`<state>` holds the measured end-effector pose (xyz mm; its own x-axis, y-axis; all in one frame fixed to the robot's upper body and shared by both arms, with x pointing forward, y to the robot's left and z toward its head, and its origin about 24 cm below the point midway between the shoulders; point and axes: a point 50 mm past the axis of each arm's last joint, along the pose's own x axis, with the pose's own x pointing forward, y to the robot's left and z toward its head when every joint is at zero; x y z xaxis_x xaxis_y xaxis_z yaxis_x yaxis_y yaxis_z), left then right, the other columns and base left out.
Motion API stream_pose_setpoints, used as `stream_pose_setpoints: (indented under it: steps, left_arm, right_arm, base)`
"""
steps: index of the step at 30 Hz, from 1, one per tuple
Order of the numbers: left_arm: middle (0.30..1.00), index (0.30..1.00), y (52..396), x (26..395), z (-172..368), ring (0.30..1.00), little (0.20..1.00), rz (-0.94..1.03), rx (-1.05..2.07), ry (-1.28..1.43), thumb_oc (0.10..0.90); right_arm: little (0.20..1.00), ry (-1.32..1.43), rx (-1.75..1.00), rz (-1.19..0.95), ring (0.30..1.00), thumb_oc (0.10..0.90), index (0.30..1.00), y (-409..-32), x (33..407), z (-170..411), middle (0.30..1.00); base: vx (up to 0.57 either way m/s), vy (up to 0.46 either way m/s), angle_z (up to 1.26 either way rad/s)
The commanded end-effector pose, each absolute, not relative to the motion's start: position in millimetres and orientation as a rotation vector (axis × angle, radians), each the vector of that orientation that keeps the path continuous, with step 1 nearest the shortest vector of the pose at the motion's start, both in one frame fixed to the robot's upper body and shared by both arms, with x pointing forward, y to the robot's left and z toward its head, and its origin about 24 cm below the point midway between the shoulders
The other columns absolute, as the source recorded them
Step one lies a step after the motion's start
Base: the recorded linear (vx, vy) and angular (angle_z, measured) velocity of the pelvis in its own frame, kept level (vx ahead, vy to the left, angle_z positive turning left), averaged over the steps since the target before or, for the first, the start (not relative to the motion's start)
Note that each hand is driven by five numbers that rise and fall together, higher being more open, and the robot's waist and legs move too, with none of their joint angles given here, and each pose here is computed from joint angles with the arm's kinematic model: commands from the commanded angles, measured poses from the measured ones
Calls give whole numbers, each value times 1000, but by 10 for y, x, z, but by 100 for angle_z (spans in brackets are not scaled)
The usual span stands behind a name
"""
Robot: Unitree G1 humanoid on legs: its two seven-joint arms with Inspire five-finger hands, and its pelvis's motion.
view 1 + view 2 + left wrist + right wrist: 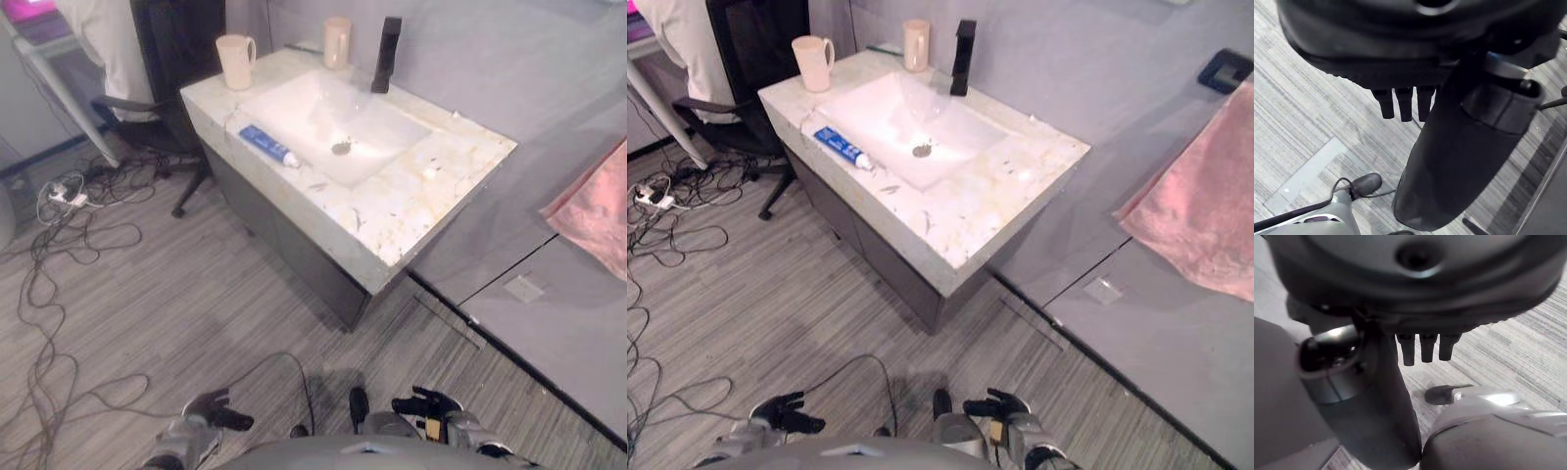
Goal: Organize the bathroom.
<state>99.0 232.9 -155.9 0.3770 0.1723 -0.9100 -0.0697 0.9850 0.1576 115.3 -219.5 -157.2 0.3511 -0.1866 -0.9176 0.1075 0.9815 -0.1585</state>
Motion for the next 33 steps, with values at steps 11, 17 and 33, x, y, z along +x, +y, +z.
stream_pose_setpoints:
  steps: [11, 17, 33]
  left_arm:
    - [900, 900, 2288, 1515, -1390, 900, 900, 120, 145, 992, 800]
    - [900, 900, 2249, 1459, -1425, 900, 900, 92, 153, 1011, 800]
    - [900, 900, 2249, 1445, -1455, 900, 900, -20, 324, 1042, 800]
  right_arm:
    - [900, 1219, -225, -176, 900, 800, 900, -2493, 1229, -1491, 900]
    - [900, 1217, -245, -196, 900, 800, 900, -2566, 1236, -1467, 900]
    - [900, 1233, -163, -278, 900, 800, 900, -2624, 1219, -1463, 900]
  base:
    - [-3, 98, 38]
    - [101, 363, 20]
    - [153, 471, 12]
